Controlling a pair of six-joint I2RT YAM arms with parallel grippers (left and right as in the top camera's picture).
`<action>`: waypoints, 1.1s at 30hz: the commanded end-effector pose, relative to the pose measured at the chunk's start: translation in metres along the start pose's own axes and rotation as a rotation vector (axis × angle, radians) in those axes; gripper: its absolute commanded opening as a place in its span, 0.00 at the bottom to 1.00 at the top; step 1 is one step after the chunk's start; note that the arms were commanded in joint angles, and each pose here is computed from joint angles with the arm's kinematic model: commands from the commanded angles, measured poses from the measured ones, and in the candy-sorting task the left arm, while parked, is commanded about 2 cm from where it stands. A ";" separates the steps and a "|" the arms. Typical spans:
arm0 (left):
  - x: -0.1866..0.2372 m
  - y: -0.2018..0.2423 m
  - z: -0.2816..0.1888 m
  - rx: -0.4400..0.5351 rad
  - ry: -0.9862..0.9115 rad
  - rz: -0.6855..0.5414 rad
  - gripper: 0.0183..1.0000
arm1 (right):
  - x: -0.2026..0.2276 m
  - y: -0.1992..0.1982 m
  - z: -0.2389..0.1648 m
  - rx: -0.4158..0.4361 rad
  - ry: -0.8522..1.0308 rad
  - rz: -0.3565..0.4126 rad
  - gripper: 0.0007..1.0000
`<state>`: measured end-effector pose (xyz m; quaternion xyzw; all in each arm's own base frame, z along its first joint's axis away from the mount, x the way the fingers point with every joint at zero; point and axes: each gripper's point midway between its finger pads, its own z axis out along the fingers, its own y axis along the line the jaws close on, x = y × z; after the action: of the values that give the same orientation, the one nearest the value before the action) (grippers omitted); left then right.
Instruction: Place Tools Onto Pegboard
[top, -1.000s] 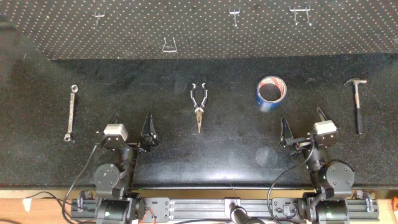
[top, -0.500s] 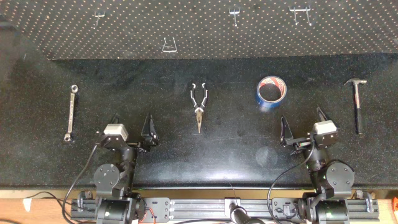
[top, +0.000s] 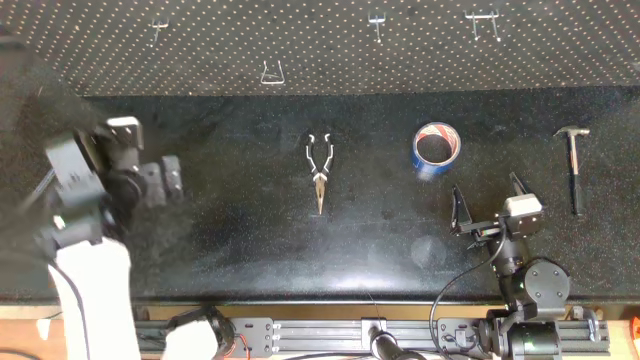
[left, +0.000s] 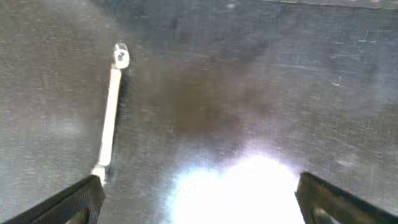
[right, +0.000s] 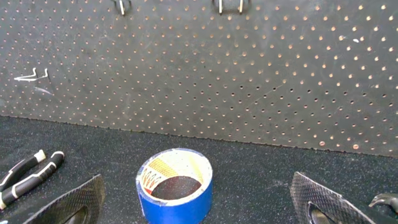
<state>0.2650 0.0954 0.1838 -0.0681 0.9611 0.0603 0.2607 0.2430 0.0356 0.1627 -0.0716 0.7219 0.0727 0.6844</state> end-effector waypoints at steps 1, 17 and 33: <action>0.008 0.082 0.032 -0.035 0.207 -0.055 1.00 | 0.001 0.001 0.000 -0.003 0.002 -0.015 0.98; 0.011 0.130 0.154 0.138 0.355 0.157 1.00 | 0.001 0.001 0.000 -0.003 0.002 -0.015 0.98; 0.032 0.124 0.186 0.137 0.455 0.098 1.00 | 0.001 0.001 0.000 -0.003 0.002 -0.015 0.98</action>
<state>0.3042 0.2341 0.0190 0.0114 0.9992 -0.0195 0.0344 0.2431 0.0351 0.1626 -0.0707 0.7221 0.0718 0.6844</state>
